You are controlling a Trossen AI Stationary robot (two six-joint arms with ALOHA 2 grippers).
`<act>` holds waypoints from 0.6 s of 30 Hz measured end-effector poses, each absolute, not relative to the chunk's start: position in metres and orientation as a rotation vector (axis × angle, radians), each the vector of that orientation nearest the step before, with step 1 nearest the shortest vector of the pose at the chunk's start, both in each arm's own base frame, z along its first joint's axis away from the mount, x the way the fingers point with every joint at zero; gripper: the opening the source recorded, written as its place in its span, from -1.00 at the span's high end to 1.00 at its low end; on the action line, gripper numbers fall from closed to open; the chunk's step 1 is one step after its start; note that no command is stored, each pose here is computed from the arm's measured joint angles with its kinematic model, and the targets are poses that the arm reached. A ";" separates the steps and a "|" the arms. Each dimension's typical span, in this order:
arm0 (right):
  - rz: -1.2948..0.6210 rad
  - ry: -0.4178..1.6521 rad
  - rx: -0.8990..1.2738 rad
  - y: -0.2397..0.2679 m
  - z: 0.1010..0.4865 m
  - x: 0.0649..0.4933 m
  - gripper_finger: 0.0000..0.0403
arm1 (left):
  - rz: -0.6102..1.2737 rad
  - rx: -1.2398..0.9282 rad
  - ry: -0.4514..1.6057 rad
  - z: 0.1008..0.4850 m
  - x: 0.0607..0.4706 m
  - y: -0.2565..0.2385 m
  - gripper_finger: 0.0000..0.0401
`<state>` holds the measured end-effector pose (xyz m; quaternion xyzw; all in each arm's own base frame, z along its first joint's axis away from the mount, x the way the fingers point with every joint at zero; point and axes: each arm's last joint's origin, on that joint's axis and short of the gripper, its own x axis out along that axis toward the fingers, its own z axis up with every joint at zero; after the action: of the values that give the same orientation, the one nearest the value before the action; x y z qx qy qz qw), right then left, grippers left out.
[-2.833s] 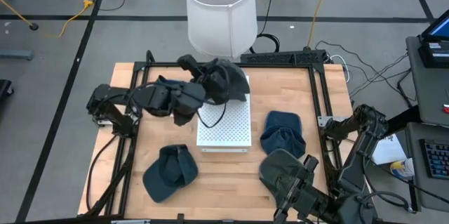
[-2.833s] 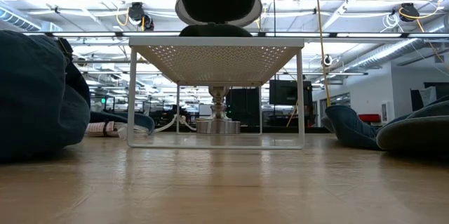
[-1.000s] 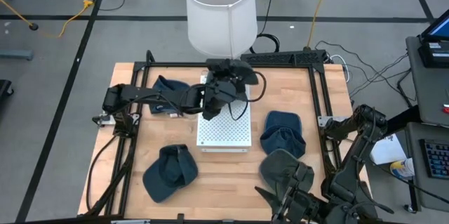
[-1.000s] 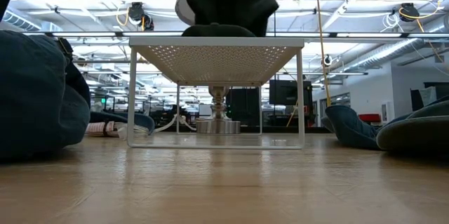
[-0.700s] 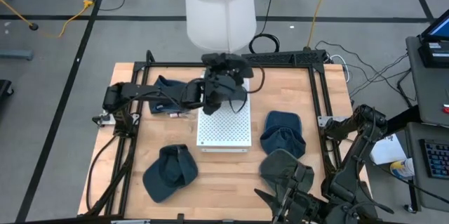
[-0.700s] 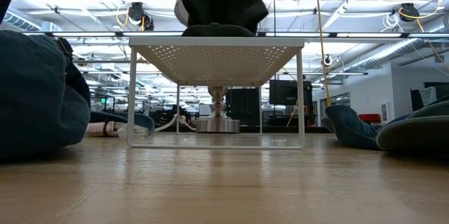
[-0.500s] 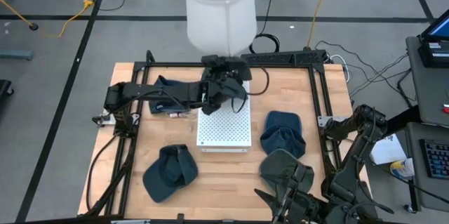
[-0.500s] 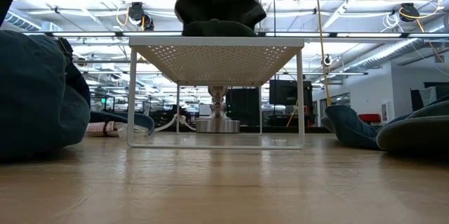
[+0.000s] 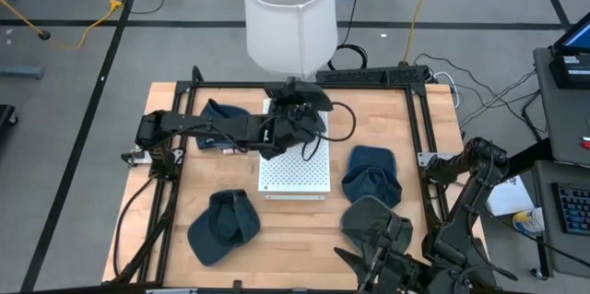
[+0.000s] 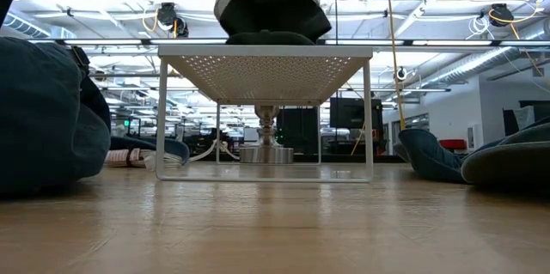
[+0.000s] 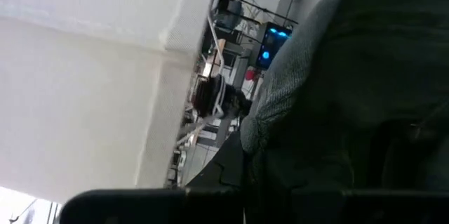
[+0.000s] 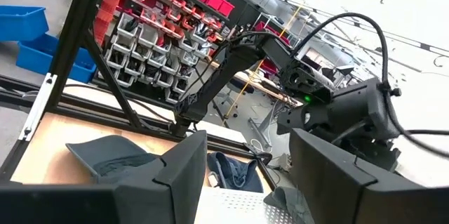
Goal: Pick & Place hat
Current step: Stack the top gray cap on the gray cap on the shelf
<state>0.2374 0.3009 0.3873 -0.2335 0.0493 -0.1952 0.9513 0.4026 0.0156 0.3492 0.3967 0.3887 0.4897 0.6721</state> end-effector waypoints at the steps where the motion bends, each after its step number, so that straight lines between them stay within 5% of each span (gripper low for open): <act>1: -0.397 0.100 -0.475 0.301 0.387 0.237 0.03 | 1.103 0.892 0.878 0.348 0.402 0.014 0.93; 18: -0.397 0.099 -0.471 0.301 0.387 0.237 0.03 | 0.991 0.914 0.933 0.317 0.394 -0.015 0.93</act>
<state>0.2374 0.3009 0.3874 -0.2316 0.0488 -0.1952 0.9518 0.3936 -0.0150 0.3170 0.4074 0.4158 0.4418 0.6826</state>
